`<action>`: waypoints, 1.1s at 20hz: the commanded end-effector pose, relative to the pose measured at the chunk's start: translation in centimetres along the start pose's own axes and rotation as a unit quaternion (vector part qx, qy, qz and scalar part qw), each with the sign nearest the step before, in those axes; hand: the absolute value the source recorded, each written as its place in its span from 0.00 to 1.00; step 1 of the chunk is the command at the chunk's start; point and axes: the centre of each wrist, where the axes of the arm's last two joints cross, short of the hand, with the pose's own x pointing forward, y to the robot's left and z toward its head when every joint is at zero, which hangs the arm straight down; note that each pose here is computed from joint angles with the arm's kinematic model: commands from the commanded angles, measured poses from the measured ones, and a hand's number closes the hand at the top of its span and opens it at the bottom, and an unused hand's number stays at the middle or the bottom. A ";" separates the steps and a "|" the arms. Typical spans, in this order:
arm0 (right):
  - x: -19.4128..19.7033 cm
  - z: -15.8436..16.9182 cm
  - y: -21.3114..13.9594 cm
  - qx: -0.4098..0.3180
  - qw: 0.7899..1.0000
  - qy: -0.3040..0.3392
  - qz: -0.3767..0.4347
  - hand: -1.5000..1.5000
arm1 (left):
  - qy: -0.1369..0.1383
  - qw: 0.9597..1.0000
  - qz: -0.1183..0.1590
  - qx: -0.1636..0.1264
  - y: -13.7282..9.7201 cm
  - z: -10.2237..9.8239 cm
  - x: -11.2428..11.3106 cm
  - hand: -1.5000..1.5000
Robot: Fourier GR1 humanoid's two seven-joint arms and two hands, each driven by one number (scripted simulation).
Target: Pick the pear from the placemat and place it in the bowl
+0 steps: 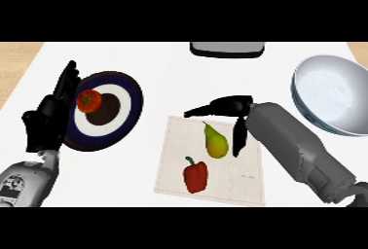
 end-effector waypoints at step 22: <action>-1.5 -4.7 4.2 0.035 0.993 -0.112 0.006 1.00 | 0.005 1.000 -0.008 0.006 -2.1 0.3 -0.3 0.50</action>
